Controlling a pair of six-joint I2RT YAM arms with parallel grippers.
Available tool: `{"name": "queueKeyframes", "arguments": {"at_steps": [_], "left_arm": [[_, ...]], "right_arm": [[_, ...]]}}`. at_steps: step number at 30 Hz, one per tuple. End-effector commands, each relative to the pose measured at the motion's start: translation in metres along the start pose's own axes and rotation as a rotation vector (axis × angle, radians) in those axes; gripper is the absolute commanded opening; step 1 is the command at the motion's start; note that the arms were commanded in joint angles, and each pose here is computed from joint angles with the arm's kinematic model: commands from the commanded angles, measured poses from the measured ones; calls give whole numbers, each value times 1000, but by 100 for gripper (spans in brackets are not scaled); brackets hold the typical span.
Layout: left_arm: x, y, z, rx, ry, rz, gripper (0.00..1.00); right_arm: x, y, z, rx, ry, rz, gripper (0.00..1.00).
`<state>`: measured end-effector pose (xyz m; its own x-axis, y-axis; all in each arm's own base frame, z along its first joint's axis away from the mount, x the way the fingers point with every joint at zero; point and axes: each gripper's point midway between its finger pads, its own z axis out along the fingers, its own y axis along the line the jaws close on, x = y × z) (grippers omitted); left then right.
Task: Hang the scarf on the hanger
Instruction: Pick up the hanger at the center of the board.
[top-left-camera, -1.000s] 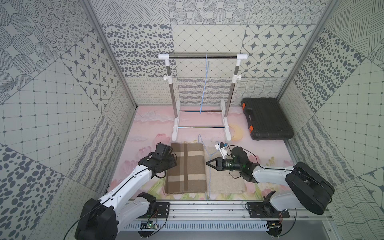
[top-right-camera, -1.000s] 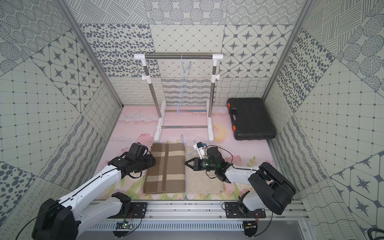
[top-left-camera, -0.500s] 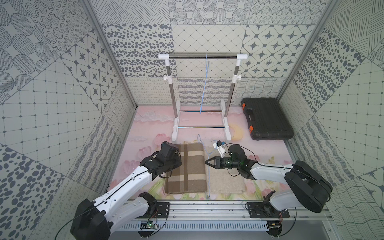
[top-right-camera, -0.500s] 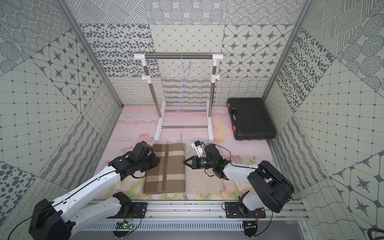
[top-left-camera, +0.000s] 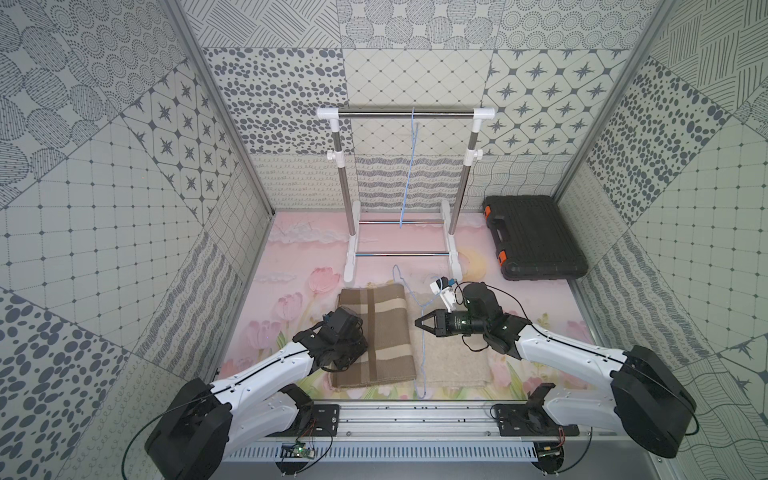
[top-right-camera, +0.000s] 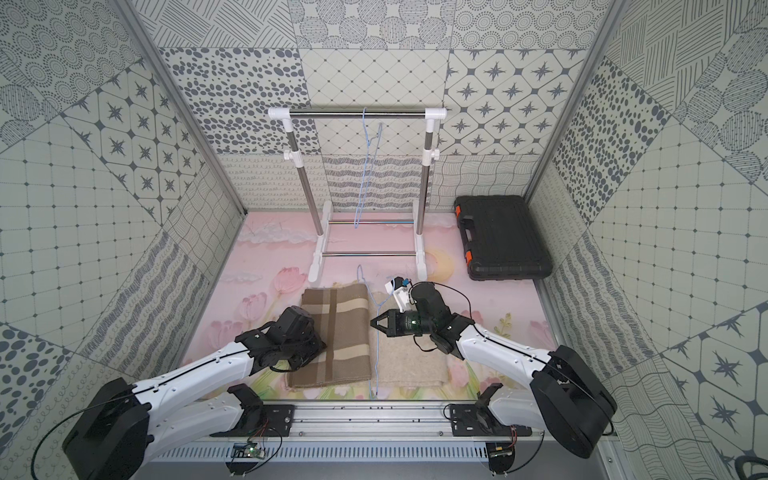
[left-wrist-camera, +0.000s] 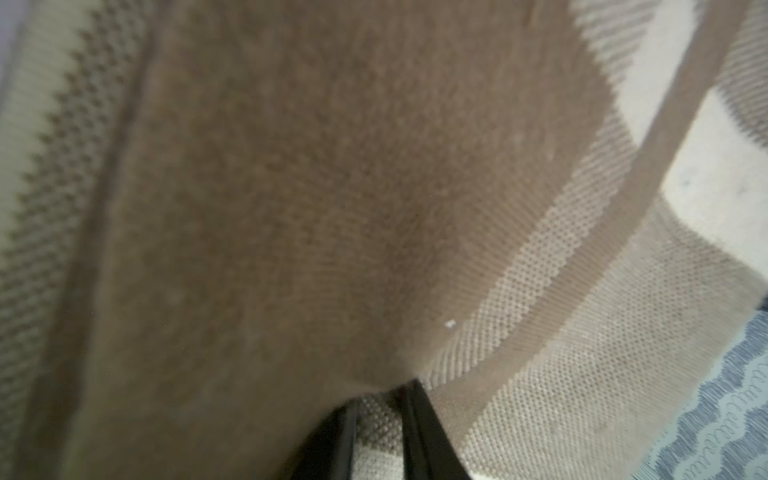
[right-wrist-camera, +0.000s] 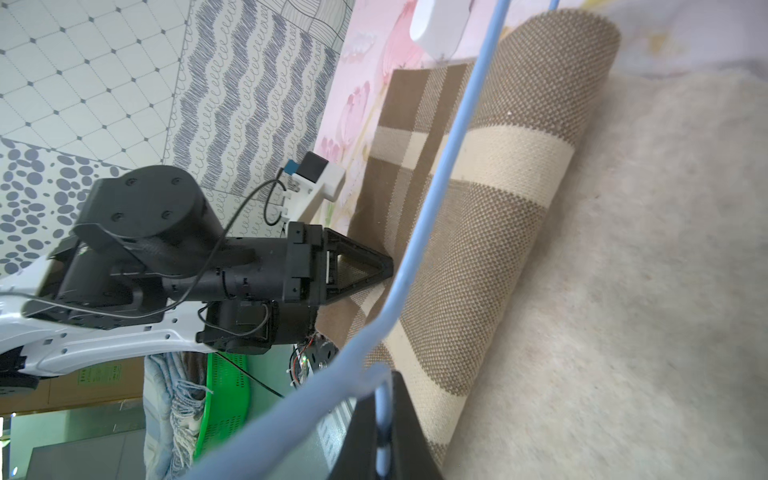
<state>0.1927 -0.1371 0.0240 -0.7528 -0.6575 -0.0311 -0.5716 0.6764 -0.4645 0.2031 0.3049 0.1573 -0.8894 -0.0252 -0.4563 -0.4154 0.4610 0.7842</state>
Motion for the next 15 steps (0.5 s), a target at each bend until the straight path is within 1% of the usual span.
{"name": "queueKeyframes", "arguments": {"at_steps": [1,3,5,6,9,11,15], "left_arm": [[3,44,-5,-164,-9,-90,26],[-2,21,-17,-90,-27,-53,35],[-9,-3,-37,7,-68,-31,47],[-14,-14,-49,49,-98,-21,50],[-28,-34,-91,125,-194,2,55],[-34,-43,-117,150,-248,22,57],[-45,-64,-159,229,-334,71,58]], "right_arm": [[-15,26,-6,-22,-16,-72,0],[-22,40,-4,-44,-15,-93,0],[-28,54,-2,-60,-15,-110,0],[-32,65,-2,-78,-19,-118,0],[-45,93,-4,-116,-44,-140,0],[-56,114,-8,-134,-59,-160,0],[-77,152,-23,-177,-107,-176,0]]}}
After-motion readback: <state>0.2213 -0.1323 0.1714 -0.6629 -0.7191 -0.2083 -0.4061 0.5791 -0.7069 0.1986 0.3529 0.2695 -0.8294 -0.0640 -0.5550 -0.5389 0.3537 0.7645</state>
